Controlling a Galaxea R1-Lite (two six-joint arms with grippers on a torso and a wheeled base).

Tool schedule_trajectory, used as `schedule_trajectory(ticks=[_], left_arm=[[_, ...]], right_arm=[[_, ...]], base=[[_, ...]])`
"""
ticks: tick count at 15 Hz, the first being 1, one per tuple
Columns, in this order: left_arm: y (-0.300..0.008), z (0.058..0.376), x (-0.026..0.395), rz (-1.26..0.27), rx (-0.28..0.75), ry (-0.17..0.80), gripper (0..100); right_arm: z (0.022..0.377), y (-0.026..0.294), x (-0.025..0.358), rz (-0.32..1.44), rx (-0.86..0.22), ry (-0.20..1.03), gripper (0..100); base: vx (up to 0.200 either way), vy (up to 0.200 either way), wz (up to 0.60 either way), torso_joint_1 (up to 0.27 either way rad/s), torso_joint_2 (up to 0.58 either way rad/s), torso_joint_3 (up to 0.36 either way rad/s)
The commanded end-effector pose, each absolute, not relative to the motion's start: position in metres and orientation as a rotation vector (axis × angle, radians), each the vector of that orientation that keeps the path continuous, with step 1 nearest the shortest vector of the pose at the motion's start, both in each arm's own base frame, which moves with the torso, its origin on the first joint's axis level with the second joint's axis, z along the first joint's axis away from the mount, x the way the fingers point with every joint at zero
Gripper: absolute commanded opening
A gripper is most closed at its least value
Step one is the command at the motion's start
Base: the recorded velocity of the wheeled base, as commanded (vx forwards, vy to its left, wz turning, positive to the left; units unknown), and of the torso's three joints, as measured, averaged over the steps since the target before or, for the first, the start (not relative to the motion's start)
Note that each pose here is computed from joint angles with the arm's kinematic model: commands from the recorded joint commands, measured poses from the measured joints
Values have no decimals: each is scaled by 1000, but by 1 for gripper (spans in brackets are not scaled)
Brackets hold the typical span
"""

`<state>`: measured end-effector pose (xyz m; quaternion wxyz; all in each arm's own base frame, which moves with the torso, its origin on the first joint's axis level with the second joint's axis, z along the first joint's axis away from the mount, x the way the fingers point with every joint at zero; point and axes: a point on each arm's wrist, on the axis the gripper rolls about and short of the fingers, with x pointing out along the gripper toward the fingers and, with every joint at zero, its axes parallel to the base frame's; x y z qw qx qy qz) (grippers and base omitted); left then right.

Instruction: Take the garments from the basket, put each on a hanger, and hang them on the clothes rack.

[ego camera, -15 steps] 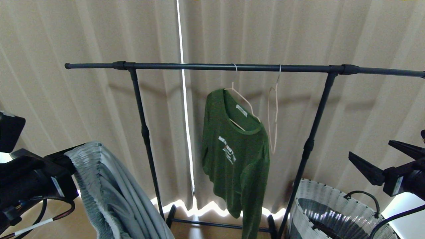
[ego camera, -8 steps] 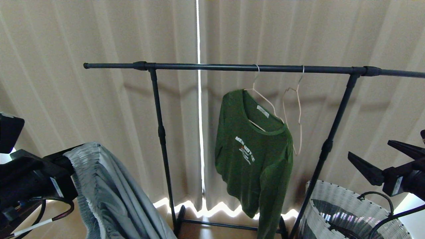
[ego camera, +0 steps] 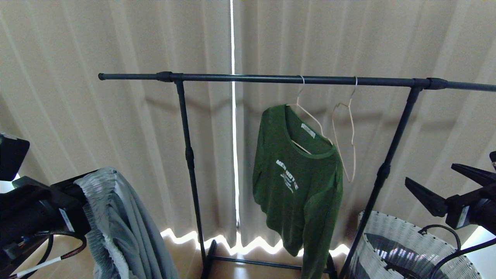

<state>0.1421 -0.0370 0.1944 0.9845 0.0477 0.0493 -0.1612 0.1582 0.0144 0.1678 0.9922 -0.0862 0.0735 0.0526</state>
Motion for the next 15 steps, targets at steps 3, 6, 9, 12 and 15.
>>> schedule_trajectory(ticks=[3, 6, 9, 12, 15], left_arm=[[-37, 194, 143, -322, 95, 106, 0], [-37, 193, 143, -322, 94, 108, 0], [-37, 193, 144, -324, 95, 109, 0], [-42, 189, 141, -363, 106, 118, 0], [-48, 190, 137, -408, 102, 110, 0]], right_arm=[[167, 14, 158, 106, -174, 147, 100], [167, 14, 158, 106, -174, 148, 100], [167, 14, 158, 106, -174, 148, 100], [167, 14, 153, 113, -167, 140, 100], [181, 16, 158, 116, -165, 97, 100]], base=[[0, 0, 0, 0, 0, 0], [200, 0, 0, 2, -4, 4], [200, 0, 0, 14, 4, 1], [67, 0, 0, 1, 1, 2], [0, 0, 0, 0, 0, 0]])
